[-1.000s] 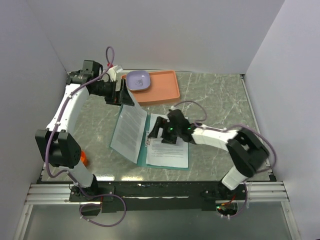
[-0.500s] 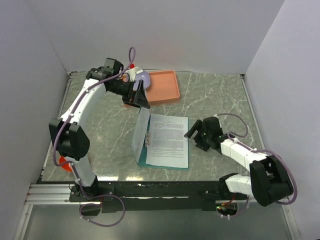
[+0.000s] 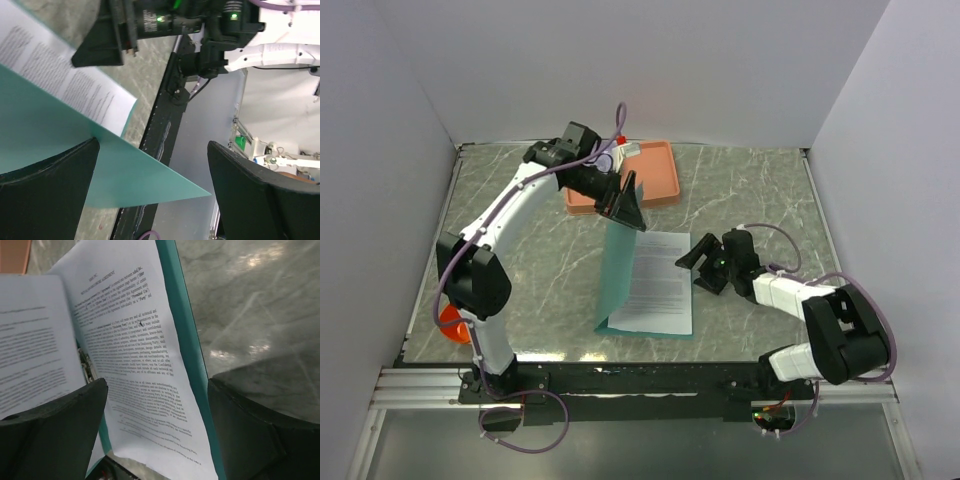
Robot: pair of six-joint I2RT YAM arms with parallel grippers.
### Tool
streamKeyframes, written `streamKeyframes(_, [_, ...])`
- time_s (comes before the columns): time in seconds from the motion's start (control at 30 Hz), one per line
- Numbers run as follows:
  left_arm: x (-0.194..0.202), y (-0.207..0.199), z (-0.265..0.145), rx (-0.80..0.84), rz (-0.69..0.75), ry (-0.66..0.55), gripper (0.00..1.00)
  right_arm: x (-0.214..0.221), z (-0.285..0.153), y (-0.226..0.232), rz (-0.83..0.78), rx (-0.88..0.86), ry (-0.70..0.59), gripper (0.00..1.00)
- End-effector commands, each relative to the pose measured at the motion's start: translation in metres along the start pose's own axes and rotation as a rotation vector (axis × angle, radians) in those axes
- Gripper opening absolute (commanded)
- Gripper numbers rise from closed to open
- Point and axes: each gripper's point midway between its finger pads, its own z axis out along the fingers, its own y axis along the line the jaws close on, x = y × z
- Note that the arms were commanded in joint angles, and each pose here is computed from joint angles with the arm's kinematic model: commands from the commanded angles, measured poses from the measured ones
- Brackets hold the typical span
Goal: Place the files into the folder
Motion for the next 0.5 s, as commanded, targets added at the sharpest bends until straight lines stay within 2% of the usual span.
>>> streamKeyframes(0.0, [-0.010, -0.013, 0.012, 0.103, 0.032, -0.007, 0.96, 0.030, 0.009, -0.018, 0.033, 0.016, 0.118, 0.88])
streamKeyframes(0.2, [-0.011, -0.013, 0.020, 0.114, 0.041, 0.002, 0.96, 0.042, 0.010, -0.019, 0.054, 0.015, 0.156, 0.89])
streamKeyframes(0.47, [-0.012, -0.015, 0.044, 0.154, 0.049, 0.015, 0.96, -0.001, -0.030, -0.025, 0.049, 0.056, -0.023, 0.92])
